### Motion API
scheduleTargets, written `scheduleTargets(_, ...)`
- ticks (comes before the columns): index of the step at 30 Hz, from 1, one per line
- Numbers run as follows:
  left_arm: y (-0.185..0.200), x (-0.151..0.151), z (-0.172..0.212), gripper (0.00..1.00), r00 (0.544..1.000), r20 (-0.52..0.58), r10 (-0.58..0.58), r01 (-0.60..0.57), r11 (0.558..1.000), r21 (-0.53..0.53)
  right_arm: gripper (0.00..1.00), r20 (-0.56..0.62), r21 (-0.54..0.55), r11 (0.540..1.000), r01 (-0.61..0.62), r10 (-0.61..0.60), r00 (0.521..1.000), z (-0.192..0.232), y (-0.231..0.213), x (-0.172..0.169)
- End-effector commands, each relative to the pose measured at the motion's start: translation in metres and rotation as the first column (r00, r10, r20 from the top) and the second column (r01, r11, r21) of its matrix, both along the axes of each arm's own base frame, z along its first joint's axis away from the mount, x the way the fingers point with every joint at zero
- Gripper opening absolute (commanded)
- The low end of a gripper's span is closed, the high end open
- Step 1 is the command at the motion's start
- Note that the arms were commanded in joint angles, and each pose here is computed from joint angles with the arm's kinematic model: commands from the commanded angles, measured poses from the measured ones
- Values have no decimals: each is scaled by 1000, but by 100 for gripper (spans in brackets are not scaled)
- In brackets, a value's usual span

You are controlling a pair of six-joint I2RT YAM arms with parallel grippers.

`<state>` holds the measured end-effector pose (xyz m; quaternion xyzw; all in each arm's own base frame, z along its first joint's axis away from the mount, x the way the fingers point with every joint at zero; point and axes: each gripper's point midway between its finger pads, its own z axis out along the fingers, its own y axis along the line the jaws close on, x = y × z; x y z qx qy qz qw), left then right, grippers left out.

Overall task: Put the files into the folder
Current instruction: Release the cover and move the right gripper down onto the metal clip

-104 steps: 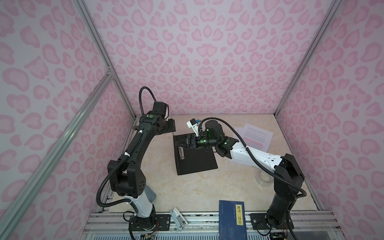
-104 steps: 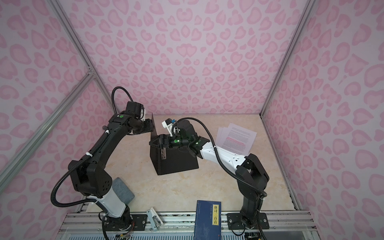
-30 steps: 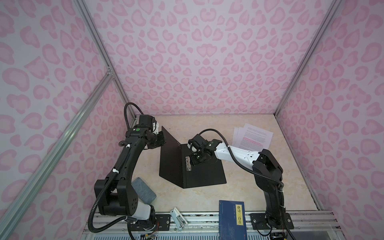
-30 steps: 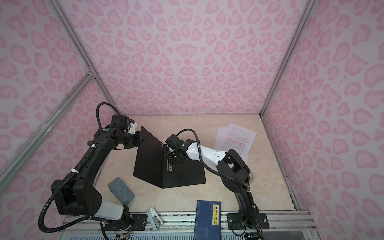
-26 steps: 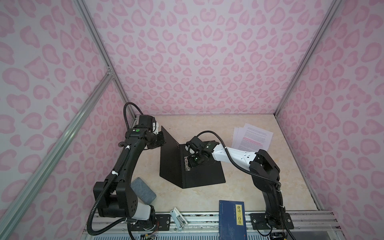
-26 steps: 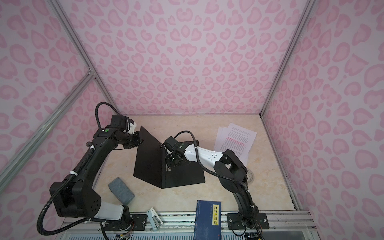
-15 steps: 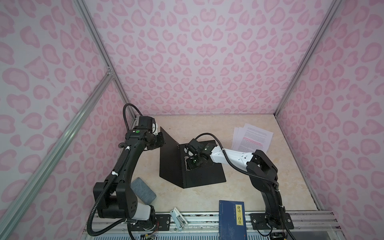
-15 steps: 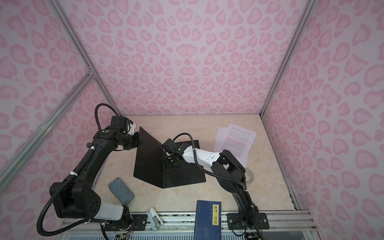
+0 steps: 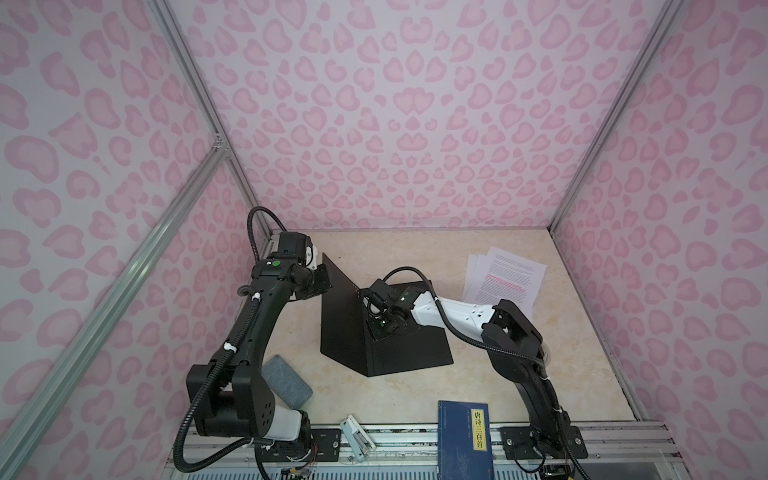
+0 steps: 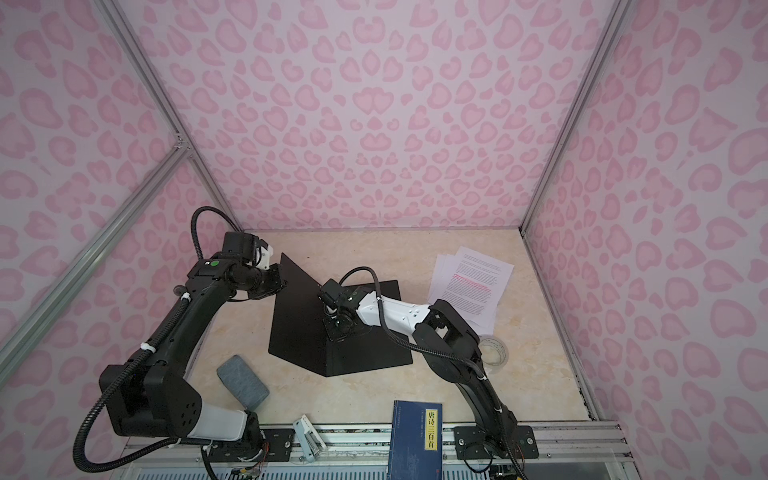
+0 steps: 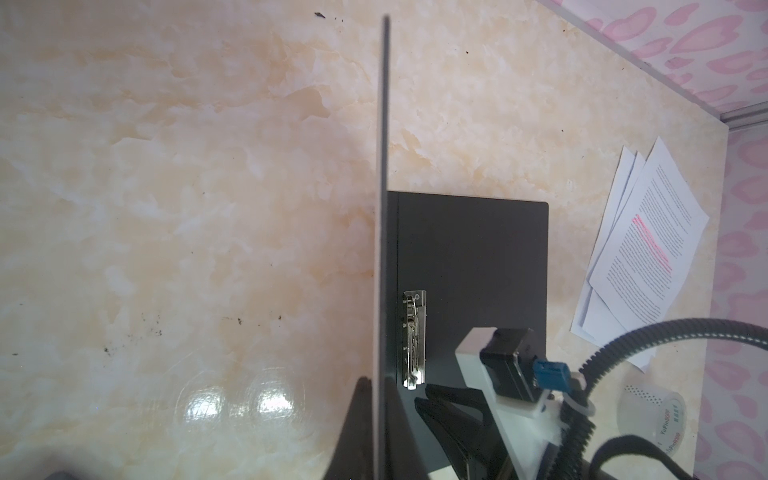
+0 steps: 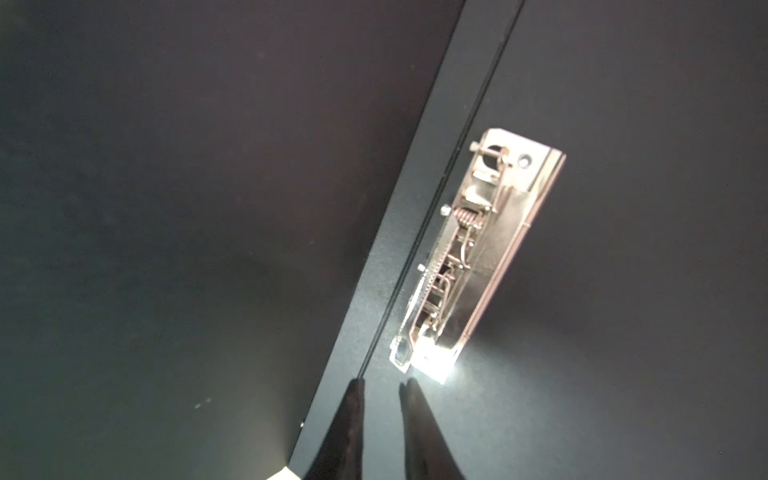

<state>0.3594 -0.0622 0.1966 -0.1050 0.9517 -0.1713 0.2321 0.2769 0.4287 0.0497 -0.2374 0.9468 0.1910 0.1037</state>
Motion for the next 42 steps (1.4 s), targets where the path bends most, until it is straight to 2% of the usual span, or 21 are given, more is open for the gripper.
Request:
scheduleTargets(1, -1, -1, 5, 3, 1000, 12, -4, 4, 1000, -3, 18, -2, -38, 999, 2, -2, 1000, -8, -6, 0)
scheduleTargets(17, -1, 0, 8, 3, 1000, 19, -6, 6, 1000, 0, 17, -11, -45, 999, -11, 11, 1000, -14, 1, -3)
scheduleTargets(30, -2, 0, 7, 3, 1000, 12, -9, 9, 1000, -4, 17, 11, -140, 990, -27, 29, 1000, -23, -4, -2)
scheduleTargets(42, -3, 0, 7, 3, 1000, 13, -11, 11, 1000, -11, 16, 6, -162, 986, -40, 41, 999, -27, -3, -3)
